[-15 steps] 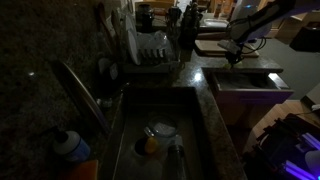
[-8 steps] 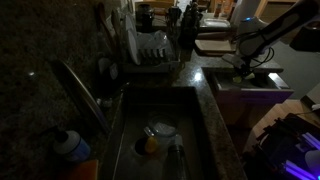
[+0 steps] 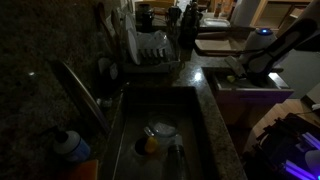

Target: Put the sponge in the open drawer

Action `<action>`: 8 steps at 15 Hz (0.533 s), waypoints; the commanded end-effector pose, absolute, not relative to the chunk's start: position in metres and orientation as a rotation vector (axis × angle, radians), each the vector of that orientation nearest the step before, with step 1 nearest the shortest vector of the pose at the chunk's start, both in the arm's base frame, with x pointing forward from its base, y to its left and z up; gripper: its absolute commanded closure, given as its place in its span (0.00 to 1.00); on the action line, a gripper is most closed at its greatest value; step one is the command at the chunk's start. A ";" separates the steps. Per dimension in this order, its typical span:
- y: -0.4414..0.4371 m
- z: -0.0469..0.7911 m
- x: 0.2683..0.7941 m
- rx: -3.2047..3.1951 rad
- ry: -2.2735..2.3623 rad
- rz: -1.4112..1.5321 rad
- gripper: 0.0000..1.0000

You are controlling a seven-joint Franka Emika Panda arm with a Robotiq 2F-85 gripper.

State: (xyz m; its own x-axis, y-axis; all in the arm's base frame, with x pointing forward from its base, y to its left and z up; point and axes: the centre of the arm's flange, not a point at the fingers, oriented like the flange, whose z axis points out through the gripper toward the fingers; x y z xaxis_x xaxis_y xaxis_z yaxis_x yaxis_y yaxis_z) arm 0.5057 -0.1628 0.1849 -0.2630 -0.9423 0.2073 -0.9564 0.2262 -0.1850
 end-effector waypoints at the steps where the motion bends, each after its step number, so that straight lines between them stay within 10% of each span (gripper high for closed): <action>1: -0.188 0.124 0.470 2.003 -2.499 0.506 0.57; 8: -0.191 0.114 0.435 2.374 -2.462 0.409 0.10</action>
State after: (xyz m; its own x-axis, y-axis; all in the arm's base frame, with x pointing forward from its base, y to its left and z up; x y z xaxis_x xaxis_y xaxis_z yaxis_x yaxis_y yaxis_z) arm 0.4572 -0.1620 0.1064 -0.0992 -0.9950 -0.0070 -0.9124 0.0938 -0.3983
